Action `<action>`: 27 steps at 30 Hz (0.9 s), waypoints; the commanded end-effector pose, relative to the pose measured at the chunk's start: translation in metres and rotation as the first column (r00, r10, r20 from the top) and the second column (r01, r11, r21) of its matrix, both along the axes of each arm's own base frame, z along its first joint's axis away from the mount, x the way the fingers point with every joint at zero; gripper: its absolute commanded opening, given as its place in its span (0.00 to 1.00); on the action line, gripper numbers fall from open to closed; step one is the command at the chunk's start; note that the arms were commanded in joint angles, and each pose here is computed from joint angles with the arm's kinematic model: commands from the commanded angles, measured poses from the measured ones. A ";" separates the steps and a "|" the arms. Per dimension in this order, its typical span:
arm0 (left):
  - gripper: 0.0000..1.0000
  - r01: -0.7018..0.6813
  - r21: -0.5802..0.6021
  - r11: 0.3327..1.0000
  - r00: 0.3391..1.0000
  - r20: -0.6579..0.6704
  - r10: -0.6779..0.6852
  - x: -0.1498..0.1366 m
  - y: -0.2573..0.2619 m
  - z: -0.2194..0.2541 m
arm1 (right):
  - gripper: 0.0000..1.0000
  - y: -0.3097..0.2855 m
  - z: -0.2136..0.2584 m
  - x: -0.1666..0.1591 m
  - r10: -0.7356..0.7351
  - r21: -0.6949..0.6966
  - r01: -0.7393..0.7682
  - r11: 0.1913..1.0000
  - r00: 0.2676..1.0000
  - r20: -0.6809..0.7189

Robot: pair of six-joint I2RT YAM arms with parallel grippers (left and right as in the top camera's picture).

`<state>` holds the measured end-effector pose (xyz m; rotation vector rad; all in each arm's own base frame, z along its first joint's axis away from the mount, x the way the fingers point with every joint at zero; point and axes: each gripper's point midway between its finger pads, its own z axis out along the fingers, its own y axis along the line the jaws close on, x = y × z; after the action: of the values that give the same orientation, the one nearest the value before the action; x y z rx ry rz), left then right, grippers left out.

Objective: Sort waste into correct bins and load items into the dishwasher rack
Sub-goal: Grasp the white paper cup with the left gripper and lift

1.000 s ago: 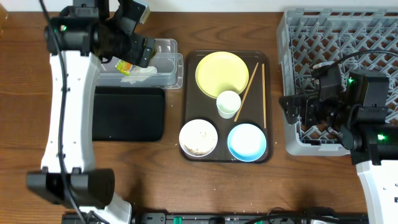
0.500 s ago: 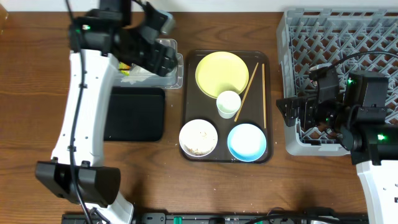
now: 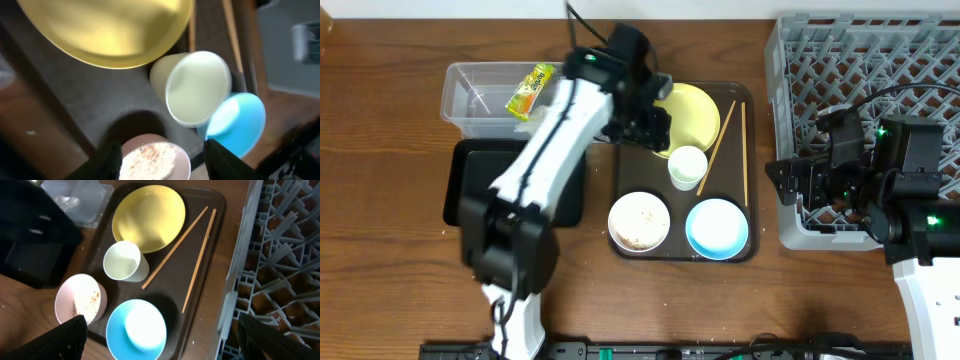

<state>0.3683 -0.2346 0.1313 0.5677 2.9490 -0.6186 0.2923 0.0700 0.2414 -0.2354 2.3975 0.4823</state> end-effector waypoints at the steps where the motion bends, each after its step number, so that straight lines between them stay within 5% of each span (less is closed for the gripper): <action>1: 0.51 -0.043 0.038 0.998 0.997 -0.057 0.045 -0.005 -0.010 -0.019 | 0.93 0.004 0.008 0.000 0.021 0.003 -0.021 1.000 1.000 0.022; 9: 0.39 -0.029 0.079 0.996 0.991 -0.130 0.039 -0.010 -0.027 -0.064 | 0.92 0.004 0.008 0.000 0.020 0.003 -0.020 1.000 1.000 0.021; 12: 0.30 -0.033 0.082 0.996 0.990 -0.135 0.044 -0.010 -0.028 -0.069 | 0.92 0.004 0.008 0.000 0.020 0.003 -0.020 1.000 1.000 0.019; 16: 0.06 -0.034 0.078 0.996 0.991 -0.128 0.044 -0.008 -0.029 -0.068 | 0.91 0.004 0.008 0.000 0.020 0.003 -0.020 1.000 1.000 0.019; 22: 0.06 -0.039 0.021 0.999 0.989 -0.144 0.041 -0.010 -0.032 -0.054 | 0.90 0.004 0.008 0.000 -0.008 0.028 0.008 1.000 1.000 0.003; 27: 0.06 -0.007 -0.234 0.972 0.985 -0.169 -0.034 -0.015 -0.040 -0.001 | 0.92 0.019 0.012 0.002 0.022 0.133 -0.021 0.991 1.000 -0.012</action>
<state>0.3522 -0.2671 0.0765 0.4881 3.1176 -0.7547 0.2935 0.0731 0.2432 -0.1956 2.3950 0.5235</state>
